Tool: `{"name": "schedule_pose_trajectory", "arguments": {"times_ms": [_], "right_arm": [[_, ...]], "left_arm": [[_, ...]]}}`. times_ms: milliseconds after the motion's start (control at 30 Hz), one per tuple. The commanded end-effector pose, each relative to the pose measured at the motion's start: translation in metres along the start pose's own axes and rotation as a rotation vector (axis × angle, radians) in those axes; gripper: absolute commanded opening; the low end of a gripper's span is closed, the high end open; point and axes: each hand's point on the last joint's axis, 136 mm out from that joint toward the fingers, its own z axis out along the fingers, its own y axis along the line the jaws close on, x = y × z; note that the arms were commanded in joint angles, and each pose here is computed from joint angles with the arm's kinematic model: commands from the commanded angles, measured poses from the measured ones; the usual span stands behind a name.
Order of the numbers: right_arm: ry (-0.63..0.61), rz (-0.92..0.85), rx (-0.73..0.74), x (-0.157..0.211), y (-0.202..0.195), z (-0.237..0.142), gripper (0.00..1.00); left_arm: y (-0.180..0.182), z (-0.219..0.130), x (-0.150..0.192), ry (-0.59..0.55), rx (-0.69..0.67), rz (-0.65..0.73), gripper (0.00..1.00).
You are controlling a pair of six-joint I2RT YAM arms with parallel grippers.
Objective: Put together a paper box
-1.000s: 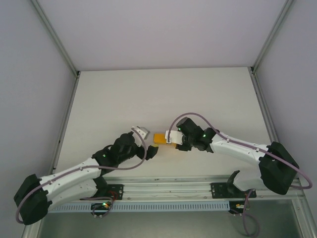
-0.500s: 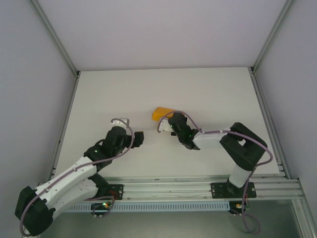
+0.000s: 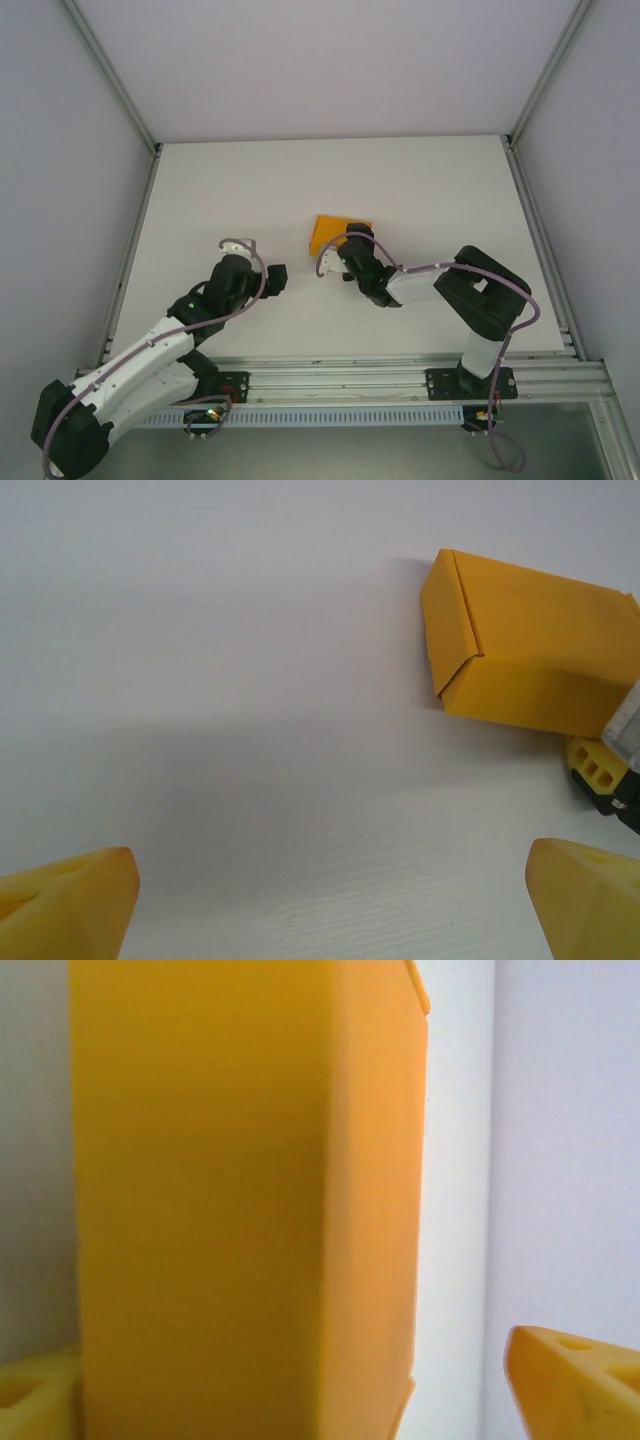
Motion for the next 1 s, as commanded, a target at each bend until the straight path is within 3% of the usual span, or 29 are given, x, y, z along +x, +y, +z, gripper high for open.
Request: {"name": "schedule_pose_trajectory", "arguments": {"times_ms": [0, 233, 400, 600, 767, 967], "right_arm": [[0.038, -0.051, -0.139, 0.010, 0.030, -0.015, 1.00], [-0.068, 0.061, -0.391, -0.005, 0.039, -0.065, 1.00], [-0.203, 0.251, -0.460, -0.018, 0.010, -0.088, 1.00], [-0.185, 0.769, -0.378, 0.001, -0.073, -0.069, 1.00], [-0.152, 1.184, -0.485, 0.019, -0.108, -0.035, 1.00], [-0.082, 1.294, -0.661, 0.017, -0.096, 0.025, 0.98]], "left_arm": [[0.000, 0.000, 0.006, 0.022, 0.022, -0.004, 1.00], [-0.017, 0.007, 0.011, 0.058, 0.106, 0.018, 1.00], [-0.040, 0.014, 0.018, 0.117, 0.211, 0.062, 1.00], [-0.070, 0.028, 0.017, 0.126, 0.347, 0.074, 1.00], [-0.091, 0.048, 0.017, 0.148, 0.398, 0.089, 1.00], [-0.138, 0.081, 0.021, 0.167, 0.536, 0.095, 0.97]]}}
